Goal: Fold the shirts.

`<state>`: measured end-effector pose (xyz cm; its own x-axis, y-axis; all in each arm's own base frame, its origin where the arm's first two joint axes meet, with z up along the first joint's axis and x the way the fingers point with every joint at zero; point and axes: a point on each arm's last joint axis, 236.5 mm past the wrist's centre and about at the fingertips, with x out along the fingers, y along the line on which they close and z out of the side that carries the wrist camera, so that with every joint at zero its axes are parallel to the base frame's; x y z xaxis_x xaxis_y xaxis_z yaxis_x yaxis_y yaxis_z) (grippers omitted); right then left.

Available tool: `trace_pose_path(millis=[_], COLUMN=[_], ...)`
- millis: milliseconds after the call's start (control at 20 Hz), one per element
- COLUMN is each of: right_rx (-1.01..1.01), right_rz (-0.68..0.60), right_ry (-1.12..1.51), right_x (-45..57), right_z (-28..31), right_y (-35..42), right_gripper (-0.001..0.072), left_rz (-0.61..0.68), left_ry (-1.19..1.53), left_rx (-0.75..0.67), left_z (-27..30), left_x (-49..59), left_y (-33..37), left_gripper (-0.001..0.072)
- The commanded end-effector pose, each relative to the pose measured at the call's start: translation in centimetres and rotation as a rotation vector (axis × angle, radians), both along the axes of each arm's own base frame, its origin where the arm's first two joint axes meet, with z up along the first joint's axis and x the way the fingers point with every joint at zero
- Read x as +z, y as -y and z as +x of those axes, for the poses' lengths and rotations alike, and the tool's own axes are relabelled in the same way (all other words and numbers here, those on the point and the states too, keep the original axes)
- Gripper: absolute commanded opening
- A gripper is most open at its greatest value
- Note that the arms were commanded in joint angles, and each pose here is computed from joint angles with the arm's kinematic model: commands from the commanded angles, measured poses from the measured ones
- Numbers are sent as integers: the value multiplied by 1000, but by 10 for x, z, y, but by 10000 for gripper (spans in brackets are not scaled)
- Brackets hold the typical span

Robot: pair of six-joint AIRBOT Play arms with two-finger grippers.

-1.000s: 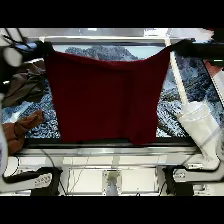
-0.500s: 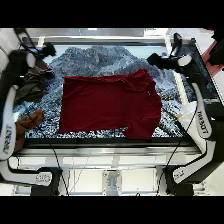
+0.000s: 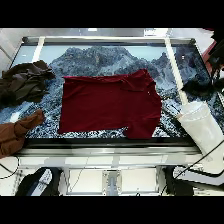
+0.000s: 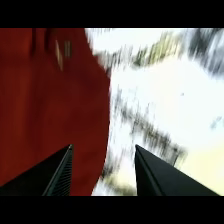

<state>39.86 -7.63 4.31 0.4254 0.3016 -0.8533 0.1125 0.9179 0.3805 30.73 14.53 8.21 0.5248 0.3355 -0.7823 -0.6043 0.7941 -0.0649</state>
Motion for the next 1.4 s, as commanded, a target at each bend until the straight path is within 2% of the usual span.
trace_pose_path(millis=[0,100,150,200,400,900,950,1000,1050,1100,1250,1350], right_rx=[-24,-66,-100,-143,-282,-179,-175,-169,-162,-153,-151,-133], right_rz=[211,322,360,387,380,430,441,458,483,507,545,565], right_ry=[-155,-208,-210,-198,-152,-258,-254,-249,-232,-214,-187,-194], right_x=[-54,-79,-87,-95,-120,-162,-160,-157,-152,-146,-134,-130], right_z=[-70,-87,-88,-86,-74,-67,-65,-63,-60,-57,-52,-55], right_y=[-40,-64,-71,-74,-64,-133,-139,-144,-148,-151,-157,-161], right_gripper=[466,497,551,554,551,540,445,242,71,41,40,41], left_rz=[-465,-686,-764,-797,-822,-864,-859,-863,-877,-900,-945,-940], left_ry=[-92,-112,-108,-102,-90,-74,-79,-84,-93,-106,-94,-70], left_rx=[90,34,39,36,38,-7,-7,-3,18,61,228,272], left_z=[-69,-76,-77,-77,-75,-72,-73,-74,-77,-81,-85,-84], left_x=[-115,-137,-140,-142,-139,-132,-134,-136,-139,-145,-164,-171], left_y=[95,149,165,172,176,188,187,188,189,190,185,179], left_gripper=[468,469,469,469,470,470,470,470,470,470,470,470])
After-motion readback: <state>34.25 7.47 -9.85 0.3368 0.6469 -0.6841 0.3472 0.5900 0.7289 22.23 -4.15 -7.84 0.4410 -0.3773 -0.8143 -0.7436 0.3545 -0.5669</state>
